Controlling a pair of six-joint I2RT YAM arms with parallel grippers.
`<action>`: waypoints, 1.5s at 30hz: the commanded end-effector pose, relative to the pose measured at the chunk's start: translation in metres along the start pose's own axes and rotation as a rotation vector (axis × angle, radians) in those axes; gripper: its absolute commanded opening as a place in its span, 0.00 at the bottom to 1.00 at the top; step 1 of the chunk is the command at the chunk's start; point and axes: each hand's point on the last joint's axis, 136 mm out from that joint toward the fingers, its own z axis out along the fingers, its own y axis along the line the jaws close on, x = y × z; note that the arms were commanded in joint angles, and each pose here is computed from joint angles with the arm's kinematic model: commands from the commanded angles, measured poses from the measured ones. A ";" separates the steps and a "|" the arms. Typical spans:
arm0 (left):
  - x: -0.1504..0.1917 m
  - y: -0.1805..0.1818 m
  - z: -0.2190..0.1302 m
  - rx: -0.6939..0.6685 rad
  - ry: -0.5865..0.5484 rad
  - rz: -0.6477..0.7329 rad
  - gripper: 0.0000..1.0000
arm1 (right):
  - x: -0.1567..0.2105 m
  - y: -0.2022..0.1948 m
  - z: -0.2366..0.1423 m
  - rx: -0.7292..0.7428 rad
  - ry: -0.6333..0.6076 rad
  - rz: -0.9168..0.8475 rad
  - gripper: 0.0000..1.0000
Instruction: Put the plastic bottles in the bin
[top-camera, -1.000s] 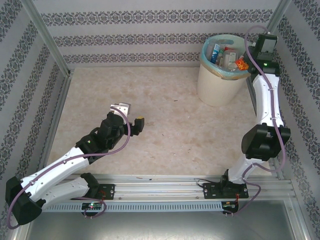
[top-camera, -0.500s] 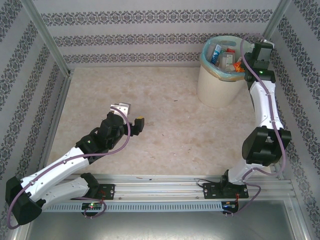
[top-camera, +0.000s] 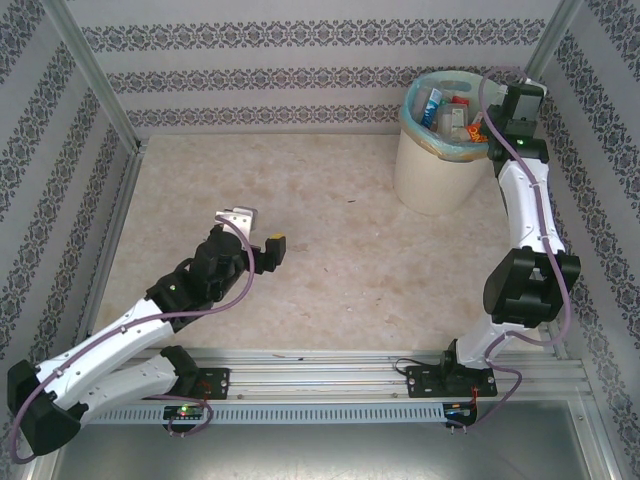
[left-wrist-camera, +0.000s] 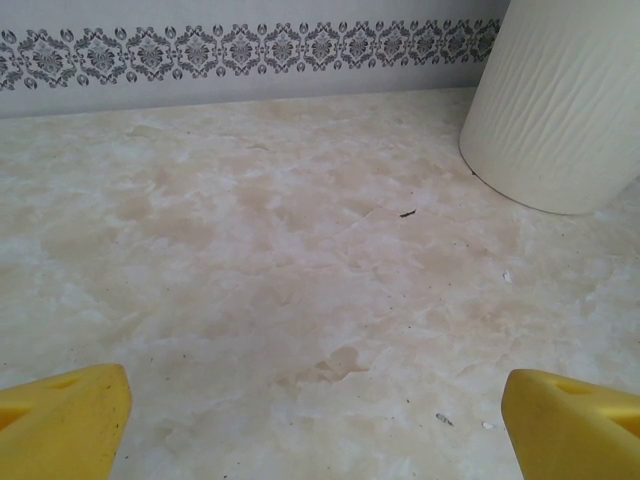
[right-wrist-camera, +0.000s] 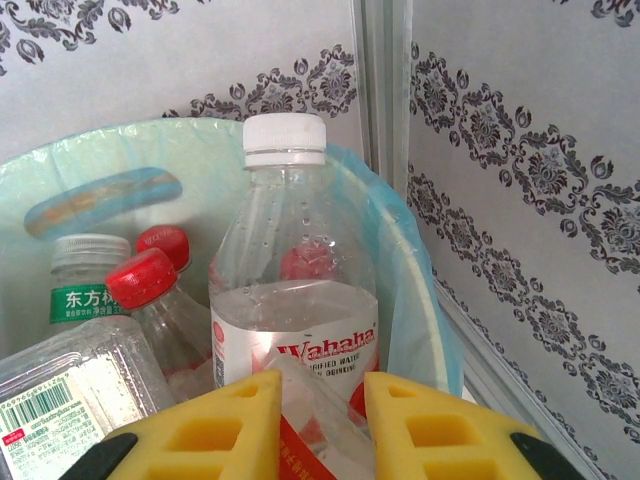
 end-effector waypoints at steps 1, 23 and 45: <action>0.001 0.005 -0.003 -0.012 -0.008 -0.013 0.96 | 0.116 0.014 0.017 -0.050 0.373 -0.067 0.25; 0.019 0.010 -0.002 -0.011 0.010 -0.030 0.96 | 0.147 0.005 0.031 -0.029 0.476 -0.091 0.26; 0.005 0.004 0.001 -0.001 -0.024 -0.029 0.96 | -0.026 0.034 -0.072 -0.143 0.038 0.045 0.44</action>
